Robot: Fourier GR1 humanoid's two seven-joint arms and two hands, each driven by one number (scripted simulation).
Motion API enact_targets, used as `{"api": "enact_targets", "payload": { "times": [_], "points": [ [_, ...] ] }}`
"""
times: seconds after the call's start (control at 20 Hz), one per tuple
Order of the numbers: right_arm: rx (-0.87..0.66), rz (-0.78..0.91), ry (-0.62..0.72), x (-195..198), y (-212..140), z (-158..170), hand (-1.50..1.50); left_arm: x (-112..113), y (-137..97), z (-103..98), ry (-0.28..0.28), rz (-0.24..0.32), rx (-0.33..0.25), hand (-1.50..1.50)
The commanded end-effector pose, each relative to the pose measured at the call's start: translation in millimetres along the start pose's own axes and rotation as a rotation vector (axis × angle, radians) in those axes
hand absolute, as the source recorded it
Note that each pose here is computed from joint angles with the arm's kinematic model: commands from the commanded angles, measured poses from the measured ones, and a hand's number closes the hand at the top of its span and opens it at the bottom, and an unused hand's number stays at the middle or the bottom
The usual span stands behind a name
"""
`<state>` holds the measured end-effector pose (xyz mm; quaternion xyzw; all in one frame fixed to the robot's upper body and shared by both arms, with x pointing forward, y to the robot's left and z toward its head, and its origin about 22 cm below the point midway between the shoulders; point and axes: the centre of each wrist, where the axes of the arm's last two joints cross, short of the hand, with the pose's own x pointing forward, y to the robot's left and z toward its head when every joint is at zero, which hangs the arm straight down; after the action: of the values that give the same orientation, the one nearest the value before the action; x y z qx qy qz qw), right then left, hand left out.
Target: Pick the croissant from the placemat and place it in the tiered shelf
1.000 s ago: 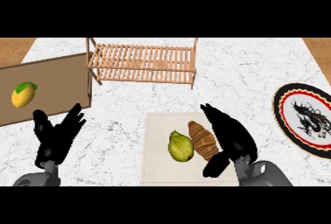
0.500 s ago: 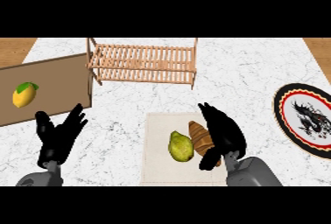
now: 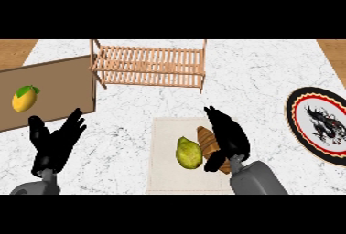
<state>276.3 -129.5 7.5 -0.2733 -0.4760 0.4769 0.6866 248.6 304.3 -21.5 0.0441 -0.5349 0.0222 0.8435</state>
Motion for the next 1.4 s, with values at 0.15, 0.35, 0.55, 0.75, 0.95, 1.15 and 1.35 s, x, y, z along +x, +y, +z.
{"api": "enact_targets", "payload": {
  "times": [0.15,0.35,0.55,0.75,0.95,1.15,1.35],
  "points": [
    [0.038,0.016,-0.029,16,21,-23,-1.50,-13,1,-8,0.021,0.008,-0.011,0.00],
    [0.213,0.245,-0.158,-9,30,-5,1.50,-13,-20,-1,0.015,-0.007,-0.018,0.00],
    [0.168,0.085,-0.183,9,34,-5,1.50,-6,-14,-9,0.001,-0.005,-0.014,0.00],
    [0.120,0.065,-0.248,-2,38,9,1.50,-9,-12,-8,0.021,0.003,0.001,0.00],
    [0.038,0.046,-0.314,56,29,19,1.50,3,-36,-9,0.013,-0.014,0.000,0.00],
    [-0.014,-0.026,-0.185,104,24,26,1.50,1,-33,-11,-0.005,-0.034,-0.065,0.00],
    [-0.161,-0.121,-0.198,137,7,36,1.50,18,-36,-16,0.000,-0.052,-0.084,0.00]
  ]
}}
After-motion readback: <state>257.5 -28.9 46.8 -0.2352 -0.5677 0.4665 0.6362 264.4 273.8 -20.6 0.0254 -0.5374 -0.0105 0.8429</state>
